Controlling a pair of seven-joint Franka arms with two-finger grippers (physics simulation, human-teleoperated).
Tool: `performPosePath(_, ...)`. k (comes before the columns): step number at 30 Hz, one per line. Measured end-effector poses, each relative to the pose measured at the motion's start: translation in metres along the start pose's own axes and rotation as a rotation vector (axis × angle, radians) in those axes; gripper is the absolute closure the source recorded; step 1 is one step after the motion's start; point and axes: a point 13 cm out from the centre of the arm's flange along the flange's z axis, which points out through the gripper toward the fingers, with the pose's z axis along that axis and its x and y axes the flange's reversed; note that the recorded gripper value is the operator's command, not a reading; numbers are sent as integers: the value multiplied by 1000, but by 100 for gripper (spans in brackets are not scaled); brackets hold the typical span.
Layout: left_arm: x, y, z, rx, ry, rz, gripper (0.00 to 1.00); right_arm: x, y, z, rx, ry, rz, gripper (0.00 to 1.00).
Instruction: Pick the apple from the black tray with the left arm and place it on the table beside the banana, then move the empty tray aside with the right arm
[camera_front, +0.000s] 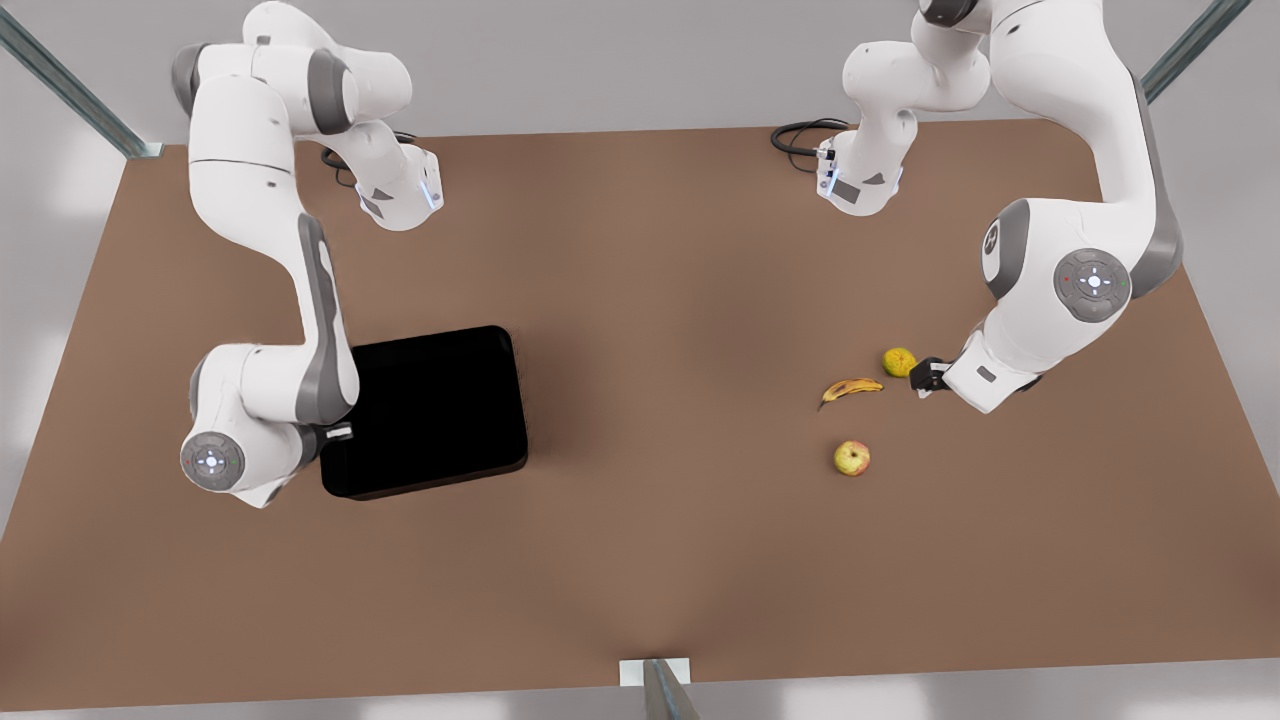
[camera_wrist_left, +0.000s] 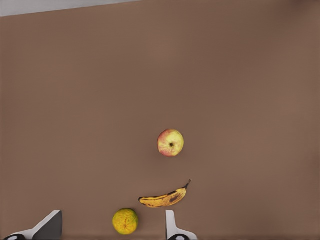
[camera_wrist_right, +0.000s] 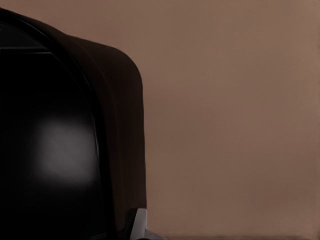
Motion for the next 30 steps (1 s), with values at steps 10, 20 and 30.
performPosePath(10,0,1,0,0,0,-1,0,-35,-56,85,24,41,-135,82)
performPosePath(20,-2,1,-2,1,-5,-7,0,-38,-36,-69,51,-207,-271,0)
performPosePath(30,-26,-3,-12,-43,-56,7,0,26,90,-159,-2,-153,-494,0)
